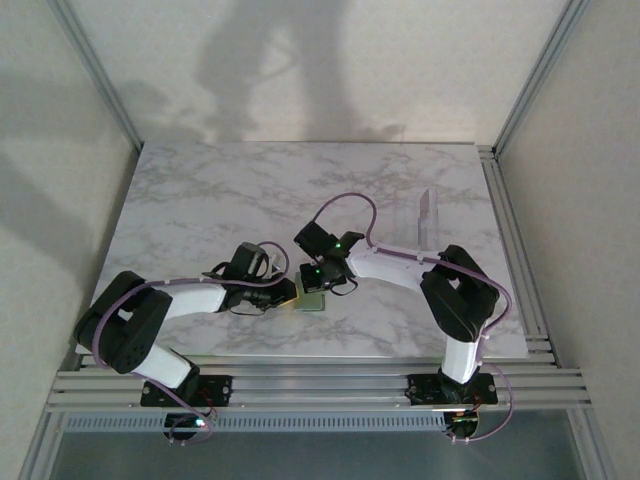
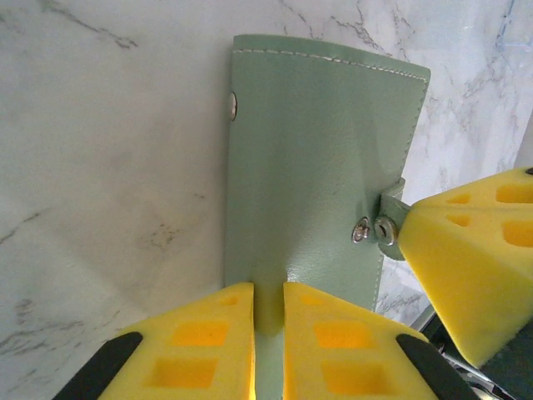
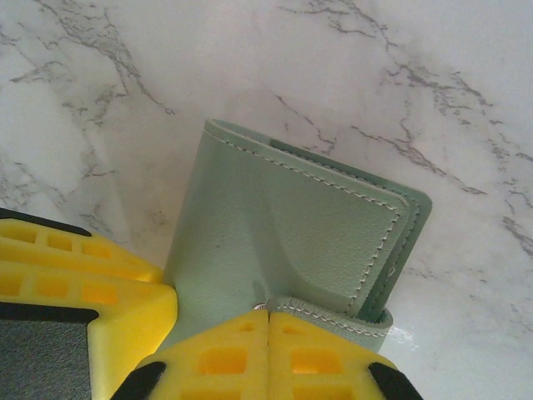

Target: Put the credit cards into the card holder

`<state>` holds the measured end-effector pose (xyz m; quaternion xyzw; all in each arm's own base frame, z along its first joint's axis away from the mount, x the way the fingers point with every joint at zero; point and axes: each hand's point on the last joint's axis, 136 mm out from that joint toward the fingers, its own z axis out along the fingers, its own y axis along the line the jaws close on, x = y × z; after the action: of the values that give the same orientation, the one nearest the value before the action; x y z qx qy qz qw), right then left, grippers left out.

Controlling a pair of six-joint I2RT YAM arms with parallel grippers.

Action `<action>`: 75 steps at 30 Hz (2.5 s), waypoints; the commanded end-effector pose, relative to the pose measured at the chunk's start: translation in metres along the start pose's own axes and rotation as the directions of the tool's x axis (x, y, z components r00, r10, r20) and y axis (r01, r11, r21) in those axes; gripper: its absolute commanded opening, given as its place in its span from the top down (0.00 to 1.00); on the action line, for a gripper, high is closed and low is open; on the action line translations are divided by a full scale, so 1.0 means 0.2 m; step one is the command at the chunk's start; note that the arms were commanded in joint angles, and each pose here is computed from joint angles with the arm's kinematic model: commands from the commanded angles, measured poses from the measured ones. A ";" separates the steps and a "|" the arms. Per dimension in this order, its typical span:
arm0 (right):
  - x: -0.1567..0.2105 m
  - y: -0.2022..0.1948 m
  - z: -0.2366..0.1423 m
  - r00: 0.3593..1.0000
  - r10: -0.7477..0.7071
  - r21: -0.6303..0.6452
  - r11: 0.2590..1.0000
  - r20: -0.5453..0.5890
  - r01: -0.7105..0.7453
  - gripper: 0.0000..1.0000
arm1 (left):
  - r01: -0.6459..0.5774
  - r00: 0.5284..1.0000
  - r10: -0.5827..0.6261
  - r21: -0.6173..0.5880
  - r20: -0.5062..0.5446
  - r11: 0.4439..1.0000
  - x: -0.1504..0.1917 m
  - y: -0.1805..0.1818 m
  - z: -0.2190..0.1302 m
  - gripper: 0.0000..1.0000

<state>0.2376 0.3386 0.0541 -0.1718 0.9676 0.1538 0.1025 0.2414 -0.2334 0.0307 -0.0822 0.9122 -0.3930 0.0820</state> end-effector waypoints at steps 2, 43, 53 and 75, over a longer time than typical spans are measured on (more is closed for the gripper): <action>0.02 0.05 0.03 1.000 0.001 -0.030 1.000 -0.011 -0.002 1.00 | -0.001 1.000 0.002 0.019 -0.018 1.000 0.03 -0.01 0.01 0.87; 0.32 -0.14 0.23 0.978 0.050 0.187 0.982 -0.202 -0.011 1.00 | 0.009 1.000 -0.009 0.007 -0.001 1.000 0.02 0.01 0.01 0.88; 0.44 -0.25 0.29 0.956 0.138 0.277 0.959 -0.260 -0.063 1.00 | 0.017 1.000 -0.018 0.022 0.024 1.000 -0.02 0.00 -0.03 0.88; -0.33 -0.24 -0.91 0.826 -0.052 0.172 0.984 0.561 -0.055 0.11 | 0.036 0.766 0.093 -0.187 0.636 0.982 -0.74 -0.18 -0.88 0.01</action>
<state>0.2732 0.2964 0.2178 -0.1229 0.9165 0.1615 0.3447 0.3455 -0.1310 0.1706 -0.1893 0.8649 -0.3194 0.3380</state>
